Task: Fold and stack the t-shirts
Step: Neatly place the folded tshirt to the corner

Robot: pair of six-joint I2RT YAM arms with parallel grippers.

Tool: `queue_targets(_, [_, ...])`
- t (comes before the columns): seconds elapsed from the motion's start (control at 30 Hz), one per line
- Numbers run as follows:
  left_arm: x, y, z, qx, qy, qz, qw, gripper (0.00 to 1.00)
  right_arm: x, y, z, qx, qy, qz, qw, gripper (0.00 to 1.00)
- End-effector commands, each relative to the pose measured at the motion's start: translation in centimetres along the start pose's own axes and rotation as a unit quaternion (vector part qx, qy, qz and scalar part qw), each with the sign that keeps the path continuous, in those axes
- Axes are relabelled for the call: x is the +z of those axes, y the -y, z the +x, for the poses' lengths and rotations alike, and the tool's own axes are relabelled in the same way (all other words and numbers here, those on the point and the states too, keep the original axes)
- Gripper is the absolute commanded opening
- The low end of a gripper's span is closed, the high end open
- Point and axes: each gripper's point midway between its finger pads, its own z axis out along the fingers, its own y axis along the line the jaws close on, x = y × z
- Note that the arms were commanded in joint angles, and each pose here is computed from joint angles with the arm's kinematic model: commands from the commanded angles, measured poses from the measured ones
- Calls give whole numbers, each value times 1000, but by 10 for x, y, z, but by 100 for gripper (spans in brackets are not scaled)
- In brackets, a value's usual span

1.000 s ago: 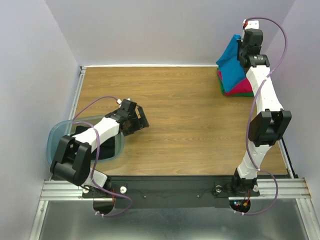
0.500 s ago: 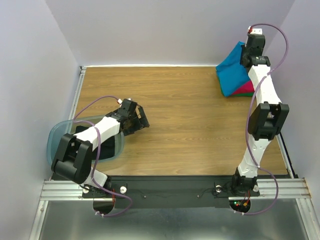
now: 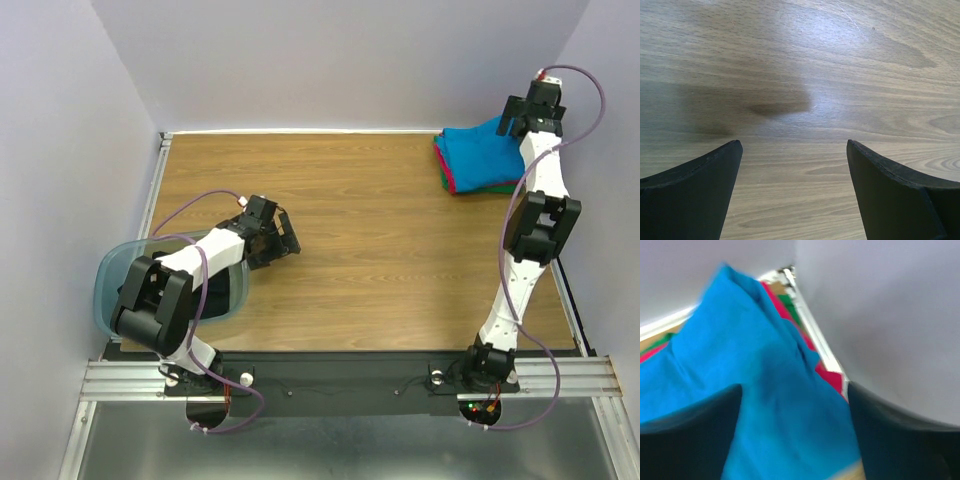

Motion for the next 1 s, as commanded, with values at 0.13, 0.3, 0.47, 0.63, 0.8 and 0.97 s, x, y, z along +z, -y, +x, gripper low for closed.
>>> queue_targets(0.13, [-24, 22, -29, 10, 36, 35, 999, 98, -20, 3, -51, 46, 62, -52, 996, 100])
queue_targets(0.3, [-48, 39, -46, 10, 72, 68, 995, 98, -75, -13, -66, 72, 70, -131, 986, 100])
queue_targets(0.47, [-66, 42, -45, 0, 87, 88, 992, 98, -151, -18, -40, 127, 39, -185, 974, 100])
queue_targets(0.63, [-79, 37, -29, -16, 94, 104, 990, 98, -199, -16, 46, 157, -33, -187, 969, 100])
queue_targets(0.8, [-101, 41, -16, -11, 115, 136, 984, 98, -272, -21, 133, 154, -65, -240, 956, 100])
queue_targets(0.97, [-106, 37, -6, -13, 120, 143, 982, 98, -327, -33, 190, 180, -76, -318, 928, 100])
